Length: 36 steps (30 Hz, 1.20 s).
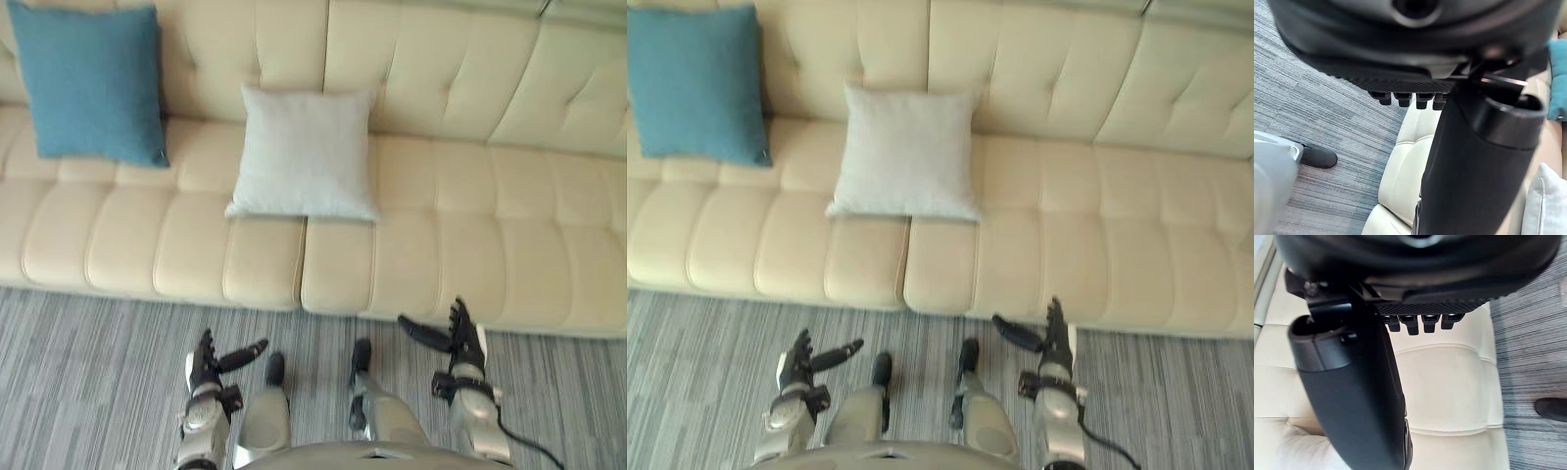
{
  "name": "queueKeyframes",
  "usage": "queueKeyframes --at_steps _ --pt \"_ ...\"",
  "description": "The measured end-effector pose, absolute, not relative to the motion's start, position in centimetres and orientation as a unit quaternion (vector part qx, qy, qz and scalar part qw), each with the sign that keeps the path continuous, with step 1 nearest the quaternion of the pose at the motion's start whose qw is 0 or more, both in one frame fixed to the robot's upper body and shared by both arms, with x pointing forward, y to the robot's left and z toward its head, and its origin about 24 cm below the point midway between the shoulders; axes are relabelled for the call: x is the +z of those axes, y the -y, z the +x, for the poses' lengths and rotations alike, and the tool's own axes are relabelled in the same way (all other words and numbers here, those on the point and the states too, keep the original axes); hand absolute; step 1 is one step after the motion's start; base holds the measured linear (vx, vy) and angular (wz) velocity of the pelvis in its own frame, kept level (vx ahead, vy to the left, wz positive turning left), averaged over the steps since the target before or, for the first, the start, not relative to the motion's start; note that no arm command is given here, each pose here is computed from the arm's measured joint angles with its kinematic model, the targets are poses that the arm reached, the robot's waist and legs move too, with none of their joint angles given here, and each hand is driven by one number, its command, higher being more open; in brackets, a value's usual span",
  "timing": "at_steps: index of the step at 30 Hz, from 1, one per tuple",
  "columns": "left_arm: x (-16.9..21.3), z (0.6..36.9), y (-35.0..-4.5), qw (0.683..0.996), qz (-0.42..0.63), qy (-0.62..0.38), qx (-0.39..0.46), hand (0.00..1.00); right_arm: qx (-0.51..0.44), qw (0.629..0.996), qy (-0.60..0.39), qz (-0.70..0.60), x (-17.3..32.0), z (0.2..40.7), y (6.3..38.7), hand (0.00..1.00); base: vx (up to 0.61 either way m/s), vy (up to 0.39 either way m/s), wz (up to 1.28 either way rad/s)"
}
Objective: Pick up cushions and gather them together orderly.
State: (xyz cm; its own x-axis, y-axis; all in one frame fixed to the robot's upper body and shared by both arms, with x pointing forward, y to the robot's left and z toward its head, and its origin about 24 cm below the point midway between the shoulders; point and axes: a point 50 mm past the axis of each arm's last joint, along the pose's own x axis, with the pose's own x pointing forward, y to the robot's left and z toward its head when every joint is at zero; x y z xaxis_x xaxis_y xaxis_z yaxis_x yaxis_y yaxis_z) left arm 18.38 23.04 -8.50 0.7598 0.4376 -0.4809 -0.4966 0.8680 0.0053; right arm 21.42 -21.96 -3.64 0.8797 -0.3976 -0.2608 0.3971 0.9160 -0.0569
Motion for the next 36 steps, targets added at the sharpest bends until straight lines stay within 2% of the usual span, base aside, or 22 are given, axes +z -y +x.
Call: queueKeyframes --at_steps 5,12,19,23,27,31,33,36 --pt "-12.8 12.4 -22.3 0.902 -0.023 -0.37 0.221 1.0 -0.176 0.933 -0.312 -0.023 -10.6 14.1 20.5 1.0 0.07 0.05 -0.13" --pt "-14.6 10.2 -21.0 0.877 -0.021 -0.435 0.202 1.0 -0.182 0.881 -0.436 -0.008 -14.3 9.7 20.1 1.0 0.07 0.047 -0.14" --pt "-14.6 10.2 -21.0 0.876 -0.015 -0.438 0.2 1.0 -0.202 0.876 -0.438 0.001 -14.3 9.6 20.6 1.0 0.07 0.061 -0.32" --pt "-14.1 12.0 -21.1 0.886 -0.015 -0.417 0.201 1.0 -0.19 0.886 -0.422 0.006 -14.0 11.9 19.9 1.0 -0.09 0.02 -0.42" --pt "-13.2 13.6 -22.3 0.896 -0.003 -0.391 0.211 1.0 -0.183 0.887 -0.423 0.023 -14.1 12.3 18.5 1.0 -0.04 -0.123 0.14" --pt "-13.0 14.5 -21.1 0.902 -0.019 -0.381 0.201 1.0 -0.176 0.896 -0.408 0.02 -13.6 14.3 18.2 1.0 -0.08 -0.109 -0.25" --pt "-12.9 15.1 -20.5 0.905 -0.019 -0.379 0.193 1.0 -0.162 0.913 -0.375 0.004 -12.5 16.8 18.3 1.0 -0.18 -0.17 -0.16" --pt "-13.1 15.1 -19.0 0.906 -0.026 -0.384 0.175 1.0 -0.169 0.91 -0.379 -0.001 -12.6 16.3 18.6 1.0 -0.2 -0.071 0.17"
